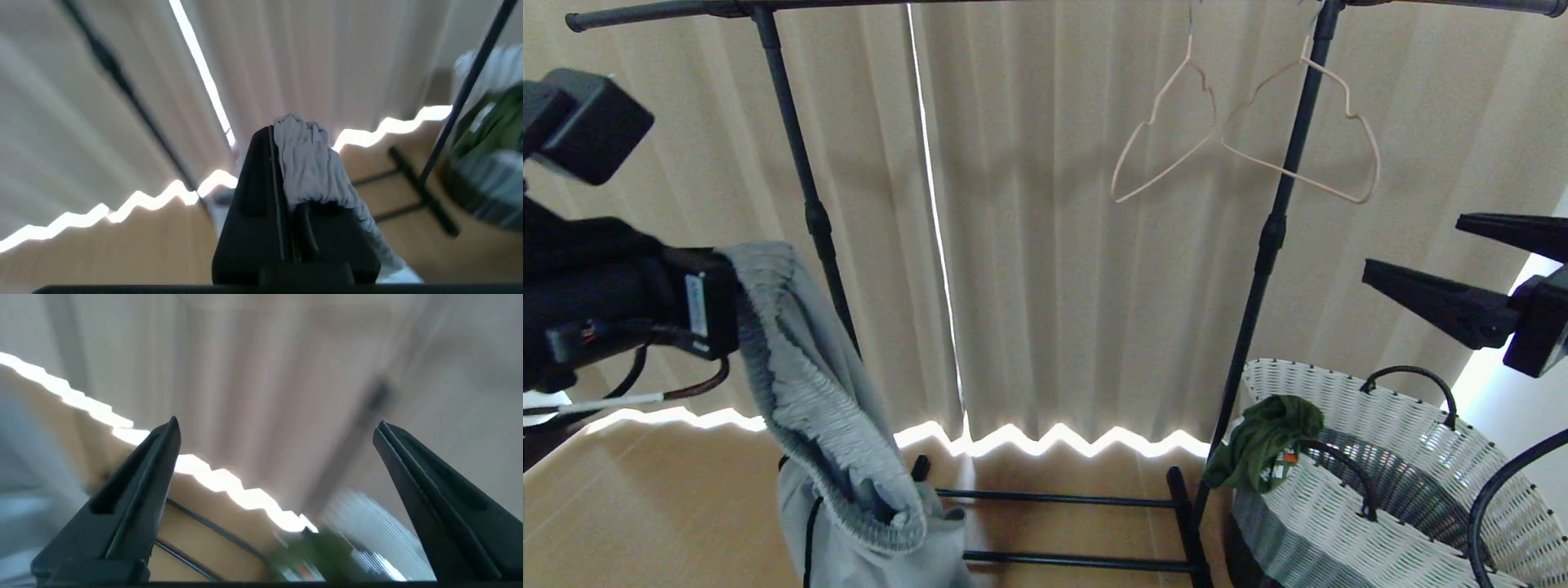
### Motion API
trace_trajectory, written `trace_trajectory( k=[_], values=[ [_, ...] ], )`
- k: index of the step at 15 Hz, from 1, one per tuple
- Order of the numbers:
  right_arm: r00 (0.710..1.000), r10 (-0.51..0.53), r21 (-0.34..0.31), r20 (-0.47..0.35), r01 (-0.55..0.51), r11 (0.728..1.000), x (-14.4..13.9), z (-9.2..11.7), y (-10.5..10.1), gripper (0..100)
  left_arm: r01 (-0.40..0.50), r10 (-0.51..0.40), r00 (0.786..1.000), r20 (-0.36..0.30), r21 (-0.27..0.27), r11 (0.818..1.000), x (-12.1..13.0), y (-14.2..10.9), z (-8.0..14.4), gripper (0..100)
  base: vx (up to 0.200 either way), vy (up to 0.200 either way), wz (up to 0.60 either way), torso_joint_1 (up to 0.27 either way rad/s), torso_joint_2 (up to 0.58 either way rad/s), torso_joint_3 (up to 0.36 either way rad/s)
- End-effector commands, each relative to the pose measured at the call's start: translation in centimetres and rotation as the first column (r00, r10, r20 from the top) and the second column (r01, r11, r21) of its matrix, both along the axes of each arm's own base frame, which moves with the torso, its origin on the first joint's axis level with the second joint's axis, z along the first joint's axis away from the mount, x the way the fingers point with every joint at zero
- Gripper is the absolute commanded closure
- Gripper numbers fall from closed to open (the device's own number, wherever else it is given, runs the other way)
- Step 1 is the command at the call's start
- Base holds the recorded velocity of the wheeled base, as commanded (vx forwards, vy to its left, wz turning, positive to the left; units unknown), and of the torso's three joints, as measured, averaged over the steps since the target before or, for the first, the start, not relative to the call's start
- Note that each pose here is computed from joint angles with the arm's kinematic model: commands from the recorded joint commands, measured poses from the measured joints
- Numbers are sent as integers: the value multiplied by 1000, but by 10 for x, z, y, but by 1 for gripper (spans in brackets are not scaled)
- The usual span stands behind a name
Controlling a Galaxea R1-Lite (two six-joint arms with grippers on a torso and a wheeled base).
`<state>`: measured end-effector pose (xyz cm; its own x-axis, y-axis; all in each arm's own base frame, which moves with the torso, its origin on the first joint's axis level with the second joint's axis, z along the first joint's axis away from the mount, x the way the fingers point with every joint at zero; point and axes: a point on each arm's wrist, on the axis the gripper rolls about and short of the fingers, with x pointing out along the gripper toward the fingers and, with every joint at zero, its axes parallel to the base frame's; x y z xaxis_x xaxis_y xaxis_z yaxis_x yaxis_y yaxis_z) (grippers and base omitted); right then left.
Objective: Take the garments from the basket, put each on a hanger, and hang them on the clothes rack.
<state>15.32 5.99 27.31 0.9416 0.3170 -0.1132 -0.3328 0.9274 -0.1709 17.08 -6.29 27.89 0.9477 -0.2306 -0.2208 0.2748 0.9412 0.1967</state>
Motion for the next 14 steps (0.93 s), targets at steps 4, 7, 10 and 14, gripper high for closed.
trace_trajectory(
  k=[4, 7, 10, 14],
  values=[
    [997, -71, -97, -15, 69, 993, -3, -29, -5, 0, -84, 84, 996, 11, -12, 996, -66, 40, -39, 100, 0, 0, 0, 0, 0, 0],
    [996, -92, -95, 20, 94, 991, -2, -30, -8, 0, -110, 109, 993, -43, -28, 994, -76, 51, -63, 100, 0, 0, 0, 0, 0, 0],
    [991, -128, -87, 29, 130, 988, -2, -29, -15, 0, -53, 52, 999, -9, -100, 994, -83, 51, -77, 100, 0, 0, 0, 0, 0, 0],
    [987, -158, -101, 7, 157, 982, -7, -37, -20, 0, -41, 42, 999, 7, -106, 994, -85, 51, -76, 100, 0, 0, 0, 0, 0, 0]
  ],
)
